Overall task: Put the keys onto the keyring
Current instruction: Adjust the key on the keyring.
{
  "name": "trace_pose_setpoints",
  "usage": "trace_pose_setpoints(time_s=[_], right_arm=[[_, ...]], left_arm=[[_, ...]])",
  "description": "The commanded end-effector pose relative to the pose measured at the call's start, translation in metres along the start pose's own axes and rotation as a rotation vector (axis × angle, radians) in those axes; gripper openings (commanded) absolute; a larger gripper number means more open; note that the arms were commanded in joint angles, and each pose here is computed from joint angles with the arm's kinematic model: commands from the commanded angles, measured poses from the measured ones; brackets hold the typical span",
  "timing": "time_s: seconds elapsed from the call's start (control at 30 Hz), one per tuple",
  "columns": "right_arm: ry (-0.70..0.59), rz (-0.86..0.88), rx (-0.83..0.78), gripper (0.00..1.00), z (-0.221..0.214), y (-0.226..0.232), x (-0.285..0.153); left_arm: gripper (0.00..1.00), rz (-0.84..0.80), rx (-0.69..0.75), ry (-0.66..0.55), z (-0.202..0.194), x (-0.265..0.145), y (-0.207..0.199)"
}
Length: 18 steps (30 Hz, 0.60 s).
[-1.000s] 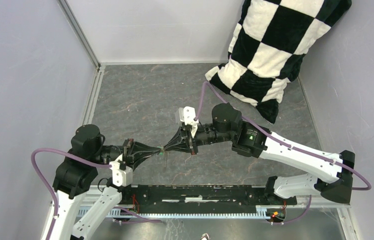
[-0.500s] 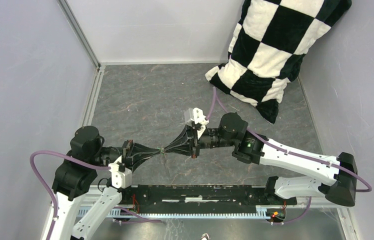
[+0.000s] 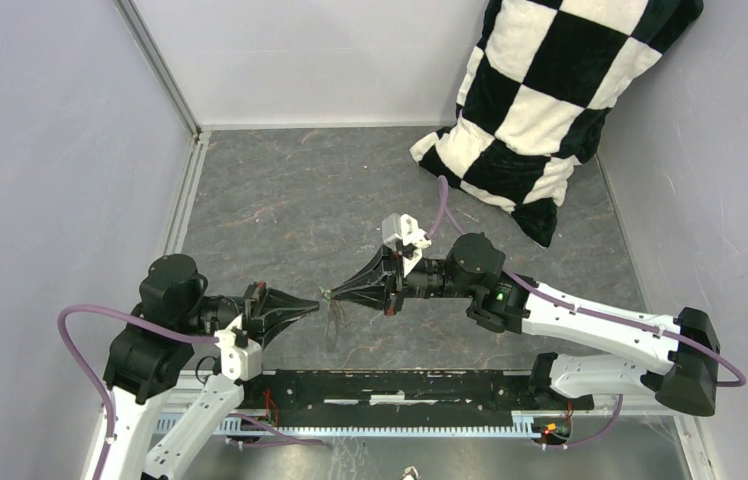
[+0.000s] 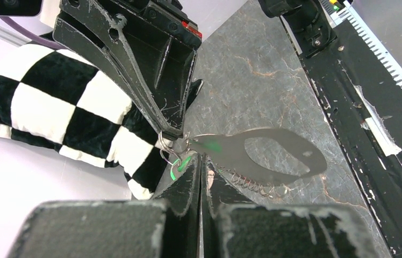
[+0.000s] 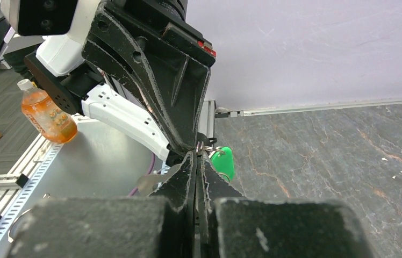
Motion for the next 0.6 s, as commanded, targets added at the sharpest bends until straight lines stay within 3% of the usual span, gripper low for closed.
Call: trace_pose_setpoints(time_s=[0.0,0.1,0.17,0.33,0.57], right_arm=[[-0.091,-0.002,-0.051,0.01,0.021,0.006,-0.006],[-0.055,-0.006,-0.052,0.01,0.018,0.004,-0.003],[-0.033,-0.003,-0.059,0.01,0.018,0.004,-0.002],[0.018,0.012,-0.092,0.01,0.020,0.006,0.000],[0.002,0.058,-0.126,0.01,0.025,0.012,0.000]], left_arm=[[0.03,0.004,0.002,-0.015,0.005,-0.001,0.001],[0.29,0.013,-0.019,-0.014,0.009,-0.001,0.009],[0.34,0.063,-0.097,-0.013,0.011,-0.001,0.022],[0.37,0.147,-0.256,-0.044,0.014,0.002,0.035],[0.31,0.077,-0.471,-0.084,0.008,0.010,0.022]])
Point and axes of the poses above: each gripper's point midway between its finger pads, its own x axis out along the fingers, its own y axis along the line the jaws close on, z = x × y, the point moved 6 cm from there along -x, back along the fingers, and after that the axes turned 13 degrees about x, right-handed, at the moved point
